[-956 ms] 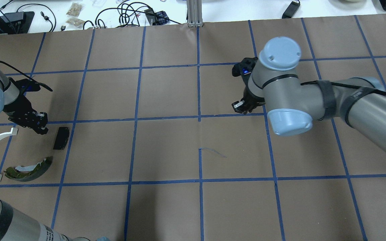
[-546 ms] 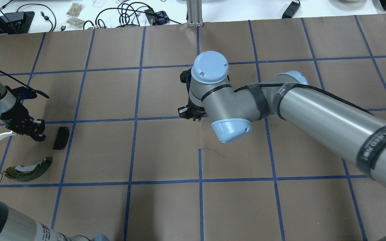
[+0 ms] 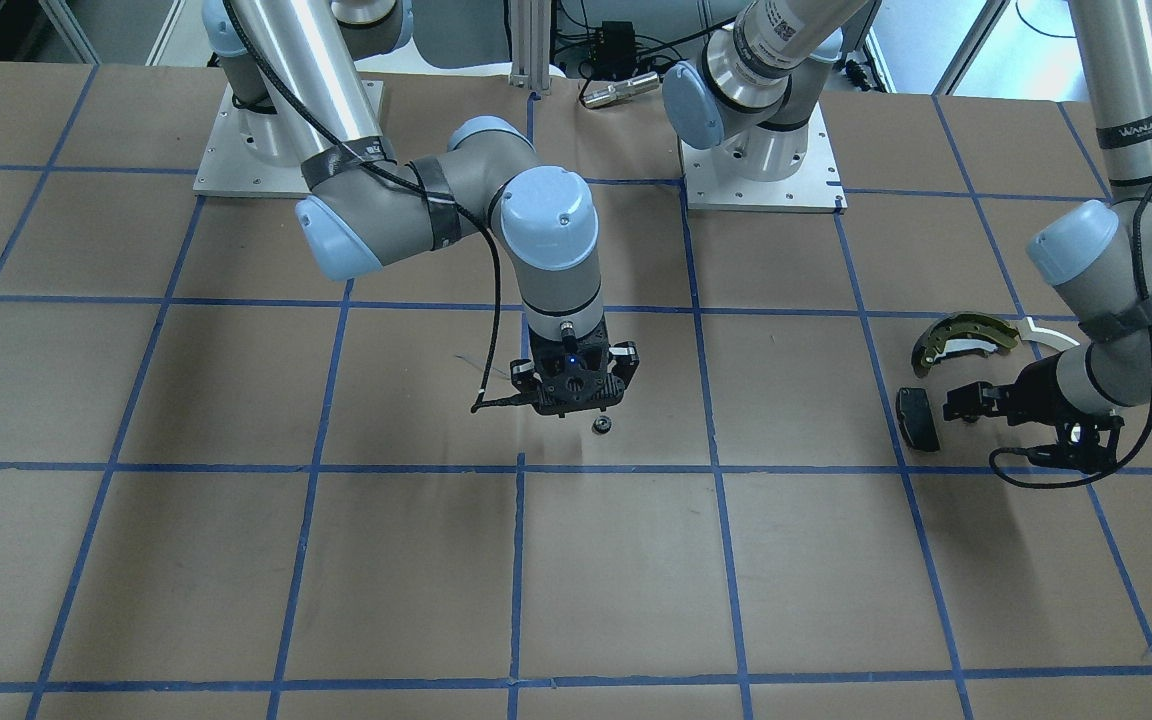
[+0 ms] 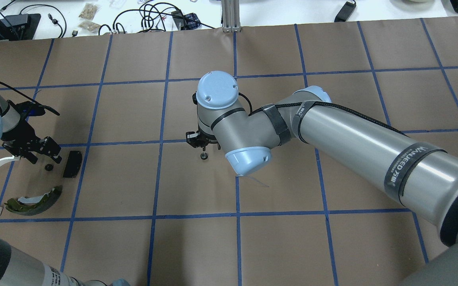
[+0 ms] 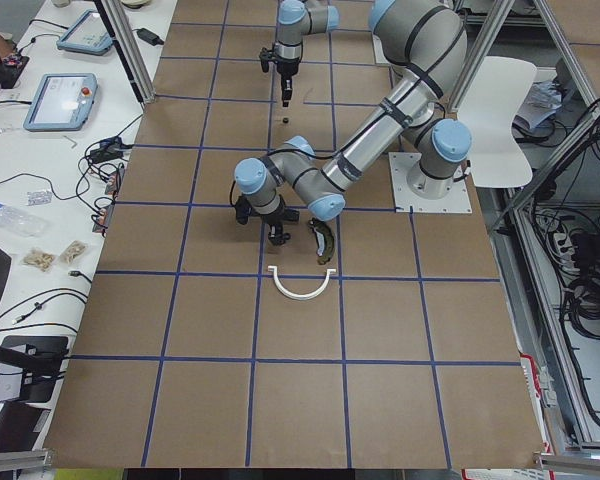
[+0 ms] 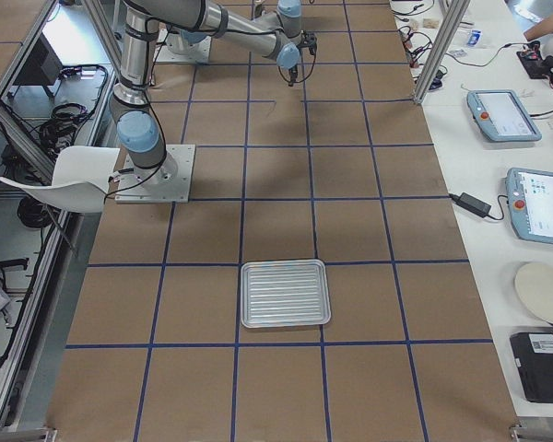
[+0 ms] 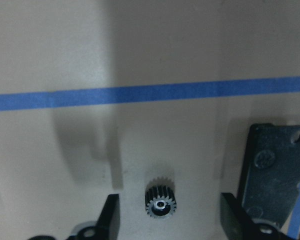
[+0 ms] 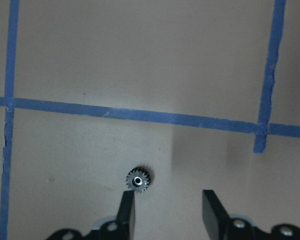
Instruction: Place bearing gear from tray to pile
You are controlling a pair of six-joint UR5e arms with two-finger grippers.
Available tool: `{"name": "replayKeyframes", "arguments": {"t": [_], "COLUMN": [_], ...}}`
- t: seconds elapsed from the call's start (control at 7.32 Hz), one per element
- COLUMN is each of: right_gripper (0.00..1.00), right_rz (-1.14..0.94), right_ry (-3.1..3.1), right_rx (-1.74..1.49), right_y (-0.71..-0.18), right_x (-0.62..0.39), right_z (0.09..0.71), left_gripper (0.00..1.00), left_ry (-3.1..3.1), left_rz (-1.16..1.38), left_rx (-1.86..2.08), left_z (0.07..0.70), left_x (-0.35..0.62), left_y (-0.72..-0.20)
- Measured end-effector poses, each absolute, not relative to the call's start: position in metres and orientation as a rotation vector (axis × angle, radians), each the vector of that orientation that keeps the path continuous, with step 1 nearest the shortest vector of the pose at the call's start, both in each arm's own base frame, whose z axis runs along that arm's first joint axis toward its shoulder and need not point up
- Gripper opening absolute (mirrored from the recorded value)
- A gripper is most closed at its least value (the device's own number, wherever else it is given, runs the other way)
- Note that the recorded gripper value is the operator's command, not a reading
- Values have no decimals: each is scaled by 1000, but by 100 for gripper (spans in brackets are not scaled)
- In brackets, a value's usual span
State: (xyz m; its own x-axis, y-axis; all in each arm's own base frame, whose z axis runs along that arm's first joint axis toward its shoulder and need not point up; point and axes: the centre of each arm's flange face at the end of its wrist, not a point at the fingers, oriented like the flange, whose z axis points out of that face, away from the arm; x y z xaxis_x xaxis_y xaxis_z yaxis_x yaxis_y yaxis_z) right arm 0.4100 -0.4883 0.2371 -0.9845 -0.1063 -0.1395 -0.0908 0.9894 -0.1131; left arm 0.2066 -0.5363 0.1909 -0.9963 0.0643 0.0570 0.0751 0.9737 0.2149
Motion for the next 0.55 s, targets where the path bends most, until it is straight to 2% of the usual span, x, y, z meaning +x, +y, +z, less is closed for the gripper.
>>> {"name": "replayKeyframes", "arguments": {"t": [0.27,0.55], "right_gripper": [100,100], "right_rz": [-168,-182], "right_ry": [3006,3038], "right_rx": [-123,-164], "right_y": [-518,-538], "right_x": [353,253], "right_z": [273,342], "left_gripper": [100,100], "left_ry": [-3121,-3157], "left_rz": [-275,-235], "left_rx": [-167,-130], "left_z": [225,268], "left_x": [140,67], "left_y": [-564,-575]}}
